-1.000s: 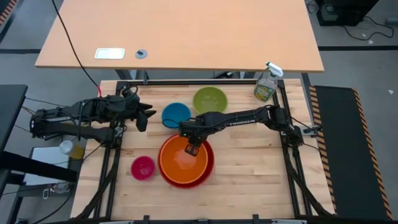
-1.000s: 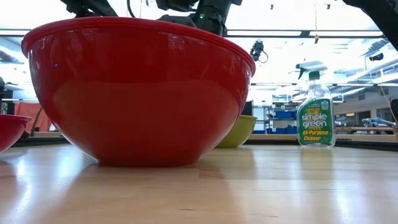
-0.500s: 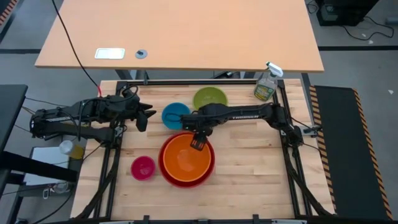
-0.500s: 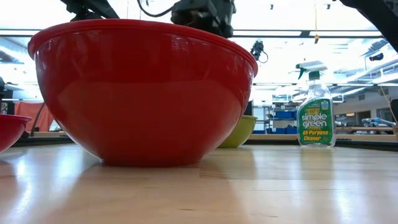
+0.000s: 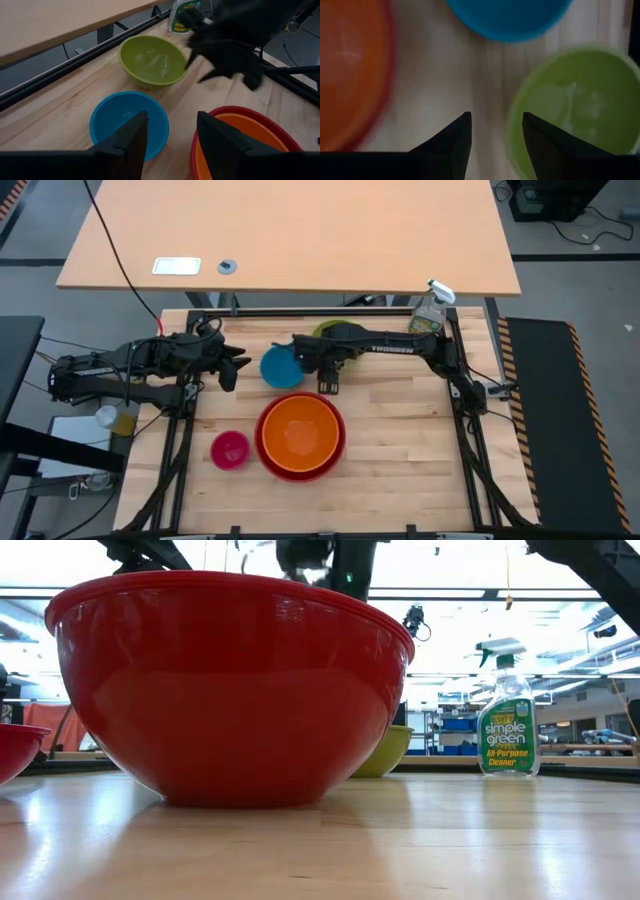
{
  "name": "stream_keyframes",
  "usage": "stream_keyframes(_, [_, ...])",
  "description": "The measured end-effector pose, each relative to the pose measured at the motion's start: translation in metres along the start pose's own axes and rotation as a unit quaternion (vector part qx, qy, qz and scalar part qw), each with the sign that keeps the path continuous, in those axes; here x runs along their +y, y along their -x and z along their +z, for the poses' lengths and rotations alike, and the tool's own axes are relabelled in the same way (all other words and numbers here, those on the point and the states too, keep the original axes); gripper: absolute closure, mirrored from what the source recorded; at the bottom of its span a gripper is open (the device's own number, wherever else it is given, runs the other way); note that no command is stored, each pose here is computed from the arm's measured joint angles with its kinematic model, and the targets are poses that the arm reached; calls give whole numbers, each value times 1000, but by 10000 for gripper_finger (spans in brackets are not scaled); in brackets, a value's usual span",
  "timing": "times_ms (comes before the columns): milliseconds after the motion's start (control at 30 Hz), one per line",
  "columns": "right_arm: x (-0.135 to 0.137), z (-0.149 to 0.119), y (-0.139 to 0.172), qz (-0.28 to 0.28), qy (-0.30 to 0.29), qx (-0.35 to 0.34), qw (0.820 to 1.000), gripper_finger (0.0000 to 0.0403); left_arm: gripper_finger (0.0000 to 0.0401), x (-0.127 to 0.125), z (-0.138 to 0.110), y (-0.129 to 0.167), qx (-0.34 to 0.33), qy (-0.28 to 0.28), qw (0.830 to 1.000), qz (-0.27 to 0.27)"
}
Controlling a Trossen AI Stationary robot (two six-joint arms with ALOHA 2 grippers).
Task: Nest bowls inside each other
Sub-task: Stack the green bowl on top of the orange bowl
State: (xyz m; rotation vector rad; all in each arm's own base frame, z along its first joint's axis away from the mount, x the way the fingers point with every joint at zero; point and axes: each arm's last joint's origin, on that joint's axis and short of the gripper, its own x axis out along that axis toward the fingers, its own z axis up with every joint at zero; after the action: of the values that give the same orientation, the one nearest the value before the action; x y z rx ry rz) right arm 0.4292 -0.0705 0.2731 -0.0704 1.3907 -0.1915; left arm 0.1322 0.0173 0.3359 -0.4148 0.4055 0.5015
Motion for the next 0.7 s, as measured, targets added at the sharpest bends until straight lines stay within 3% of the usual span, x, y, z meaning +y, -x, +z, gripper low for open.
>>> stream_keyframes(100, [-17, -6, -13, 28, -7, 18, 999, 215, 227, 0, 0, 0, 0, 2, 1000, 0])
stream_keyframes(267, [-24, -13, -27, 22, -14, 42, 999, 215, 227, 0, 0, 0, 0, 5, 1000, 0])
stream_keyframes(467, [-61, -35, -14, 39, -167, -14, 985, 215, 227, 0, -1, 0, 4, 15, 1000, 0])
stream_keyframes(700, [-115, -94, -5, -29, -370, -24, 928, 215, 227, 0, -1, 0, 4, 17, 1000, 0])
